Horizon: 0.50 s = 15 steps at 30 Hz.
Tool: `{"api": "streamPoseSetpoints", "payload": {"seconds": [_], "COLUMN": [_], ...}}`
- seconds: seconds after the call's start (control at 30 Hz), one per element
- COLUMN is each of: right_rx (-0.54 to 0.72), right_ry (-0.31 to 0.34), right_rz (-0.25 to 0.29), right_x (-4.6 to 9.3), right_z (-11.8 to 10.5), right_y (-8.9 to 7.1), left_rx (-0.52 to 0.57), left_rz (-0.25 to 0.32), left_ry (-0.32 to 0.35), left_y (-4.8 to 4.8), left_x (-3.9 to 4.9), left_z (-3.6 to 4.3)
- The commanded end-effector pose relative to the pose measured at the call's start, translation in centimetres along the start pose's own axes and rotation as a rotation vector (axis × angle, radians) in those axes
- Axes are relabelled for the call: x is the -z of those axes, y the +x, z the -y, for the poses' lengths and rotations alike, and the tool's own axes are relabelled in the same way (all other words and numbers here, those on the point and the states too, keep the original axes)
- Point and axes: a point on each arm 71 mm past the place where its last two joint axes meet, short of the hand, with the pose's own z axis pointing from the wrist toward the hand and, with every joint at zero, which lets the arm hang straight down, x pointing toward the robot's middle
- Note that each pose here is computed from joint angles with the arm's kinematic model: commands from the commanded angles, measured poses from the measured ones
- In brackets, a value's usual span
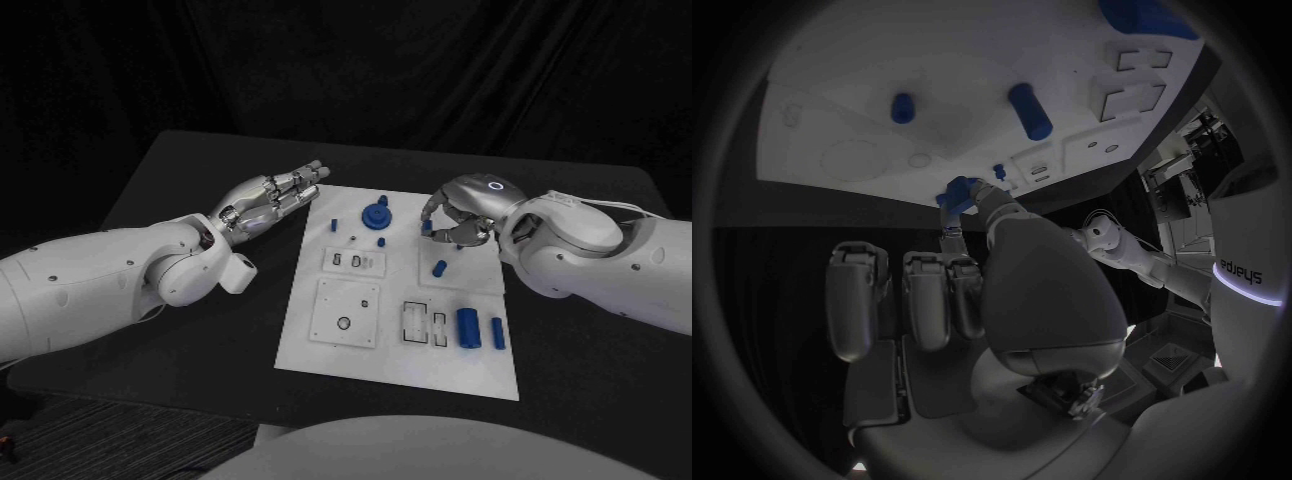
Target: Assemble the parts on the task board
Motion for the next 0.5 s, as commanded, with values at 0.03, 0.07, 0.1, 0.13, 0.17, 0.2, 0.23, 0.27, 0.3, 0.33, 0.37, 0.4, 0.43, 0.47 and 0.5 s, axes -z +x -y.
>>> {"api": "streamPoseSetpoints", "payload": {"seconds": [0.03,0.07,0.1,0.13,0.17,0.2,0.23,0.27,0.3,0.33,0.37,0.4,0.43,0.47,0.5], "right_rx": [0.013,0.014,0.015,0.016,0.017,0.019,0.02,0.02,0.021,0.02,0.02,0.019,0.018,0.017,0.017], "right_ry": [-0.042,-0.052,-0.059,-0.066,-0.075,-0.083,-0.09,-0.098,-0.11,-0.117,-0.125,-0.129,-0.135,-0.141,-0.145], "right_rz": [-0.054,-0.06,-0.063,-0.068,-0.074,-0.08,-0.083,-0.087,-0.092,-0.096,-0.099,-0.1,-0.102,-0.104,-0.106], "right_x": [-0.6,-0.9,-1.0,-1.2,-1.5,-1.8,-2.0,-2.3,-2.6,-2.8,-2.9,-3.0,-3.2,-3.3,-3.4], "right_z": [-1.4,-1.8,-2.0,-2.3,-2.7,-3.0,-3.3,-3.6,-4.1,-4.4,-4.7,-4.8,-5.1,-5.3,-5.5], "right_y": [0.4,0.4,0.5,0.5,0.6,0.7,0.8,0.9,1.1,1.2,1.4,1.4,1.6,1.7,1.8], "left_rx": [0.009,0.009,0.009,0.01,0.01,0.011,0.011,0.011,0.011,0.012,0.012,0.012,0.012,0.013,0.013], "left_rz": [-0.014,-0.014,-0.014,-0.015,-0.016,-0.017,-0.017,-0.018,-0.019,-0.019,-0.02,-0.02,-0.021,-0.022,-0.022], "left_ry": [0.012,0.012,0.012,0.012,0.012,0.012,0.012,0.012,0.012,0.013,0.013,0.013,0.013,0.013,0.013], "left_y": [0.22,0.23,0.24,0.26,0.28,0.31,0.32,0.34,0.36,0.38,0.4,0.41,0.43,0.44,0.45], "left_x": [-0.12,-0.13,-0.14,-0.16,-0.19,-0.21,-0.23,-0.24,-0.26,-0.28,-0.3,-0.32,-0.34,-0.35,-0.36], "left_z": [0.06,0.06,0.06,0.06,0.06,0.06,0.06,0.06,0.06,0.06,0.06,0.06,0.06,0.06,0.06]}}
